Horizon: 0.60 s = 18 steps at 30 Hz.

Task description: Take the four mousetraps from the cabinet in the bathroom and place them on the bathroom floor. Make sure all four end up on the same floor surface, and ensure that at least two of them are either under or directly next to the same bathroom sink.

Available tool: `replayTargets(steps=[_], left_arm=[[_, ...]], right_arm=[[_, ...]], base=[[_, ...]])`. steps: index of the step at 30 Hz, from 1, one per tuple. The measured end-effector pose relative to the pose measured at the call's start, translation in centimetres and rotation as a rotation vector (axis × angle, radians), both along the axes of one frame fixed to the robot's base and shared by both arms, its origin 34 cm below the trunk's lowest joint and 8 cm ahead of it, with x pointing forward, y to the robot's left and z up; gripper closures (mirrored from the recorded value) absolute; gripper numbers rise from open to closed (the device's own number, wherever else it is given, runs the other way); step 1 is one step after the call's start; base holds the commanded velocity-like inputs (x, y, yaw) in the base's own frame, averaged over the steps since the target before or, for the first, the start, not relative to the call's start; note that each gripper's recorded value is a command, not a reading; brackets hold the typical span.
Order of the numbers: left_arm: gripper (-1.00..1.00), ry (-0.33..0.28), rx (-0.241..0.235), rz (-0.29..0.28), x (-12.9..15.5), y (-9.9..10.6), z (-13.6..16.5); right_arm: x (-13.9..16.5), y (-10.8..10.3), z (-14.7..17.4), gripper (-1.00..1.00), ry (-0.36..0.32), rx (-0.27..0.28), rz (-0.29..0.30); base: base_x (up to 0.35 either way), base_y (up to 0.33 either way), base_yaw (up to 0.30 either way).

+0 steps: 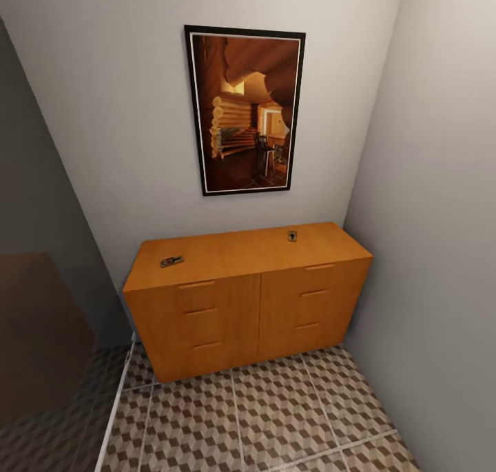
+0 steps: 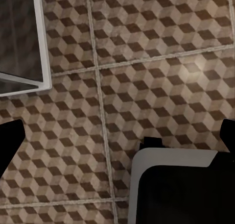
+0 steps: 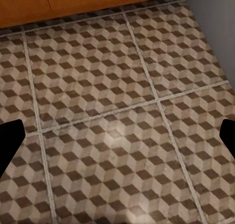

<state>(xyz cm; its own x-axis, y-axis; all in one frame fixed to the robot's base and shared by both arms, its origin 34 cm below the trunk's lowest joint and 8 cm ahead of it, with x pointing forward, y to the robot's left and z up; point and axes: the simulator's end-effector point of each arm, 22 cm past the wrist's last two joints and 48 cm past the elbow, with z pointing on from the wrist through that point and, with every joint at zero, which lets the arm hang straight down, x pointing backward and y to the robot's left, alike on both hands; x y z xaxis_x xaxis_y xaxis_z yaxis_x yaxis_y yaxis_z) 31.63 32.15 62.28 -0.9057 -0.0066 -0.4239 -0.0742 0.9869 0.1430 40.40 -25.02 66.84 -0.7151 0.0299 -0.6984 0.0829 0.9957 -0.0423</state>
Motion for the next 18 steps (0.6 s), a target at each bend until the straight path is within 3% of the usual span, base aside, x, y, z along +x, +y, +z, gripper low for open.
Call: replayTargets(steps=[11, 14, 18], left_arm=[[-1.00, 0.001, 0.001, 0.001, 0.0, 0.0, 0.0], [-1.00, -0.036, 0.011, 0.003, 1.6, 0.5, 0.5], [-1.00, -0.042, -0.003, -0.001, 1.3, -0.1, 0.4]], right_arm=[[-0.3, -0.8, -0.1, -1.00, 0.001, -0.013, 0.001], [0.4, 0.5, 0.1, -1.00, -0.007, -0.002, 0.024], [1.6, 1.5, 0.4, -1.00, -0.018, 0.012, 0.008]], base=[[0.002, 0.000, 0.000], [0.000, 0.000, 0.000], [0.000, 0.000, 0.000]])
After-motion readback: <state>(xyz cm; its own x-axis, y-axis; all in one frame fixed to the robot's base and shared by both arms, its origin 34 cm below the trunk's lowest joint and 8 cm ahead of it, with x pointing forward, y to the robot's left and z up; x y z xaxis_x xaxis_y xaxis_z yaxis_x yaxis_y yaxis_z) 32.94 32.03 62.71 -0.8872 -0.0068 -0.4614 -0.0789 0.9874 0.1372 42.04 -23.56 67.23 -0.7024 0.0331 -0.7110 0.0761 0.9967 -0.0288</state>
